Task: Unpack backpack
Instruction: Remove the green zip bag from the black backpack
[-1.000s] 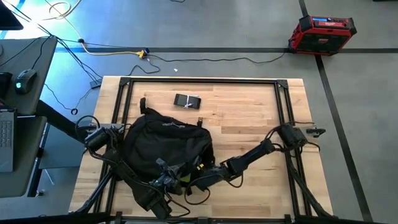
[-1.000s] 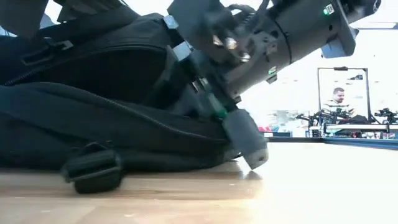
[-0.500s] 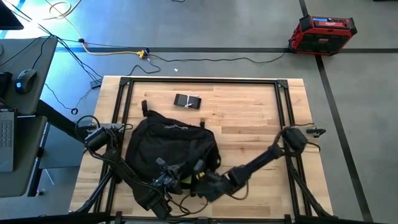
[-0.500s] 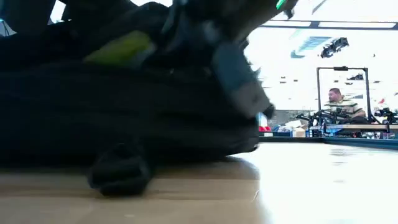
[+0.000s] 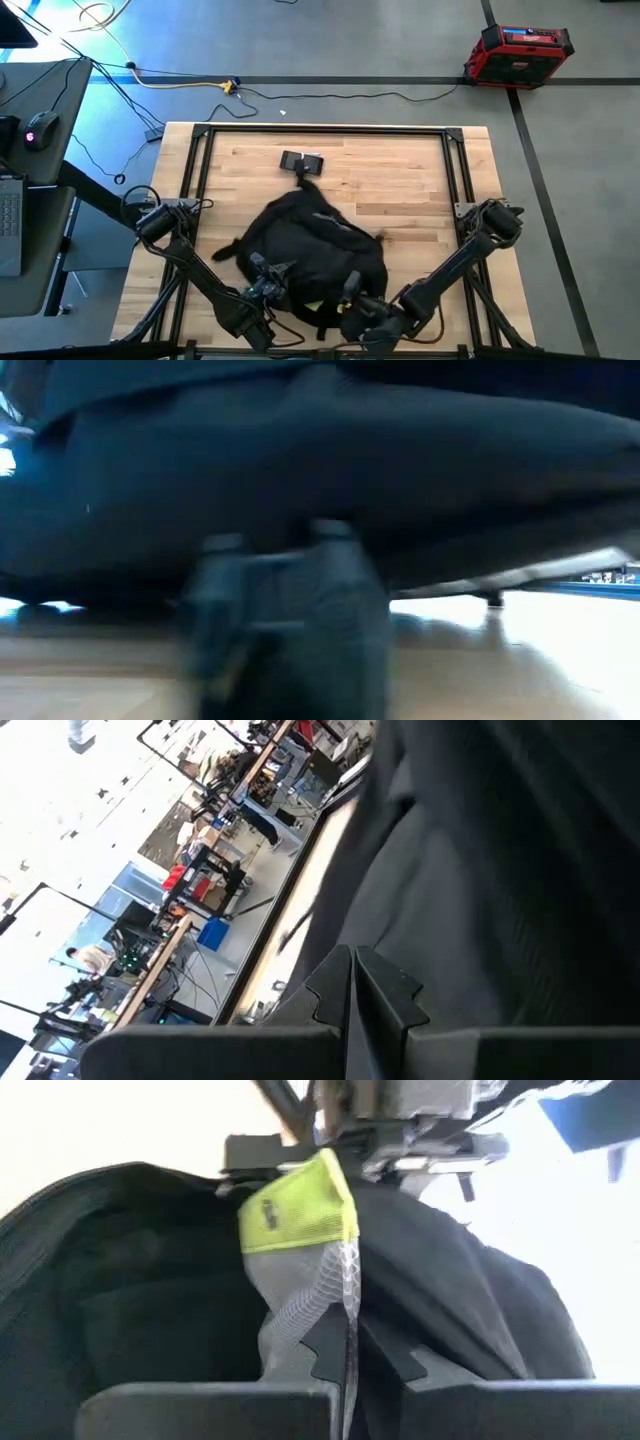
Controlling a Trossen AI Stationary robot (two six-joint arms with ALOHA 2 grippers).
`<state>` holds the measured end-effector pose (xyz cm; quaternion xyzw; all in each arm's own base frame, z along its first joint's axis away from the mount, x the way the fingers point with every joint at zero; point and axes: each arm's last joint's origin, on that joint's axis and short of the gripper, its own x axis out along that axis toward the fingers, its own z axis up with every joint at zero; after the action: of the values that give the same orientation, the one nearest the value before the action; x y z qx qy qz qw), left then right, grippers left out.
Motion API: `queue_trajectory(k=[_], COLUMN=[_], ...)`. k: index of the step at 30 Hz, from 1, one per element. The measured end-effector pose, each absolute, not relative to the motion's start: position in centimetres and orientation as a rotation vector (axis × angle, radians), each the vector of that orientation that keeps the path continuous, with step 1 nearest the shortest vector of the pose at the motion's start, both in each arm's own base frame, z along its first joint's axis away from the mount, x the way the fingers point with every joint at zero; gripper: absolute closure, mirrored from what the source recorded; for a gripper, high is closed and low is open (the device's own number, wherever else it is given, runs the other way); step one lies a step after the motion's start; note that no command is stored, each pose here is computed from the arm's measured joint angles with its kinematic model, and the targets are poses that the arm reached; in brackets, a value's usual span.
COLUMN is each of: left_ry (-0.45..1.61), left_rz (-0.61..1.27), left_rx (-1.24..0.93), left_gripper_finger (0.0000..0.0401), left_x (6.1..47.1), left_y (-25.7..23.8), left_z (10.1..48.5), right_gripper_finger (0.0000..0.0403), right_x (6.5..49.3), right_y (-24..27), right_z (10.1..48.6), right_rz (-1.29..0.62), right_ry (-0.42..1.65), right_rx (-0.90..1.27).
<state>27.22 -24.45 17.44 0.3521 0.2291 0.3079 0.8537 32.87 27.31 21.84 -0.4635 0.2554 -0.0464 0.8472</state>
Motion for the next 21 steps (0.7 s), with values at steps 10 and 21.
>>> queue_trajectory(k=[10, 21], left_ry=[0.597, 0.680], left_rz=[0.618, 0.680], left_rx=[0.695, 0.535], left_gripper_finger=[0.0389, 0.0288], left_x=[27.3, 26.1], left_y=[-24.1, -22.4], left_z=[17.5, 21.5], right_gripper_finger=[0.0403, 0.0403], right_x=[31.0, 28.7], right_y=[28.6, 31.1], right_z=[22.1, 22.7], right_rz=[-0.023, 0.359], right_ry=[0.580, 0.680], right_rx=[-0.933, -0.718])
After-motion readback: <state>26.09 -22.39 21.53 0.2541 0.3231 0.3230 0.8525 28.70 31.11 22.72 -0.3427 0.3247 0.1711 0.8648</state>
